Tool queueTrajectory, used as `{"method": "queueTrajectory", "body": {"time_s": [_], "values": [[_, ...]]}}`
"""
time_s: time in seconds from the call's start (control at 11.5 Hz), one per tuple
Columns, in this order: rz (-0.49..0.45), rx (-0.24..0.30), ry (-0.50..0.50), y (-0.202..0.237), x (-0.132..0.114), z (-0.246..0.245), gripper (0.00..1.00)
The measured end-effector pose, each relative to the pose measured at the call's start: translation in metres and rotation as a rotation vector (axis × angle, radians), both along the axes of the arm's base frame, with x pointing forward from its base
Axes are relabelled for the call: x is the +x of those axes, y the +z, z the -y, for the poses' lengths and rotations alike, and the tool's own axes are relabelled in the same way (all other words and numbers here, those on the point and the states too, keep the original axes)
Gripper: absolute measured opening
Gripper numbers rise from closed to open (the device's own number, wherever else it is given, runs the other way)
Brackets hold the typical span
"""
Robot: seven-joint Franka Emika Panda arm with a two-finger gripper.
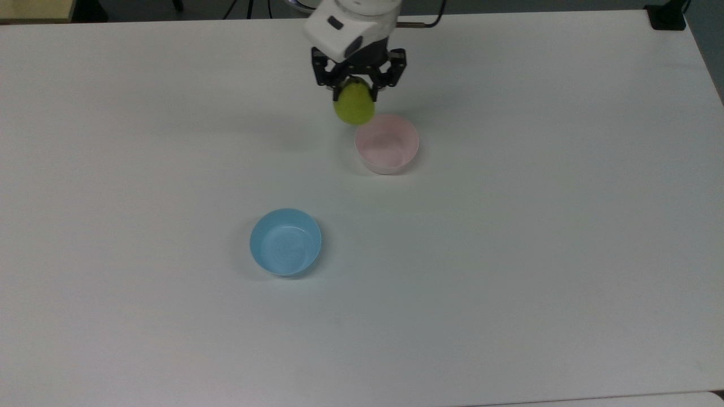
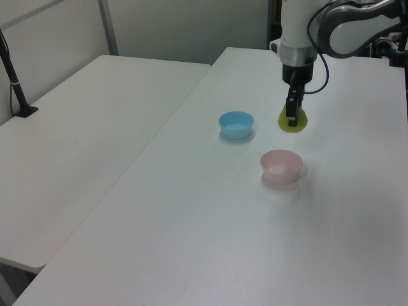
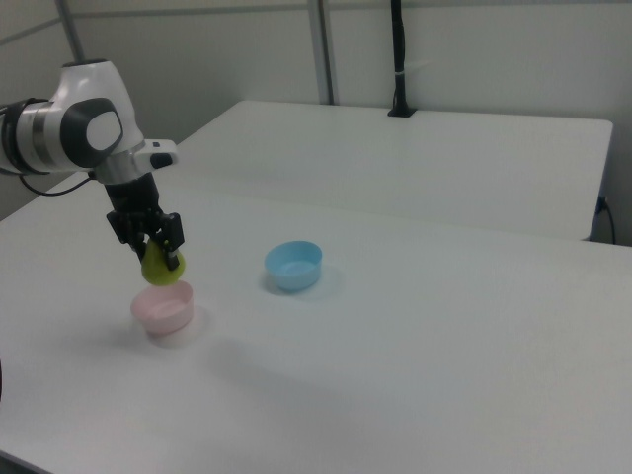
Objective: Place the pear in the bowl
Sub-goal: 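Carry the held pear over to the pink bowl, then lower the pear into the pink bowl and open the gripper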
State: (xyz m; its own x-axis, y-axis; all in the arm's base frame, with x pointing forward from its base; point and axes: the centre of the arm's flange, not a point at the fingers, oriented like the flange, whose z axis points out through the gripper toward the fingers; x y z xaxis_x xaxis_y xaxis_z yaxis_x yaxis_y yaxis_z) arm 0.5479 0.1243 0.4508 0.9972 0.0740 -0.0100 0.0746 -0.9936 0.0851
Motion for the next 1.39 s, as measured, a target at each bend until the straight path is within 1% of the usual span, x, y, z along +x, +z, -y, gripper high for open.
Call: {"method": "queueTrajectory", "body": {"time_s": [0.17, 0.61, 1.21, 1.39], "values": [[0.003, 0.0, 0.004, -0.014, 0.001, -0.023, 0.63], [-0.002, -0.005, 0.027, -0.059, 0.012, -0.043, 0.63], [-0.037, -0.019, 0.041, -0.103, 0.017, -0.052, 0.63], [-0.047, -0.023, 0.042, -0.109, 0.017, -0.053, 0.66]]}}
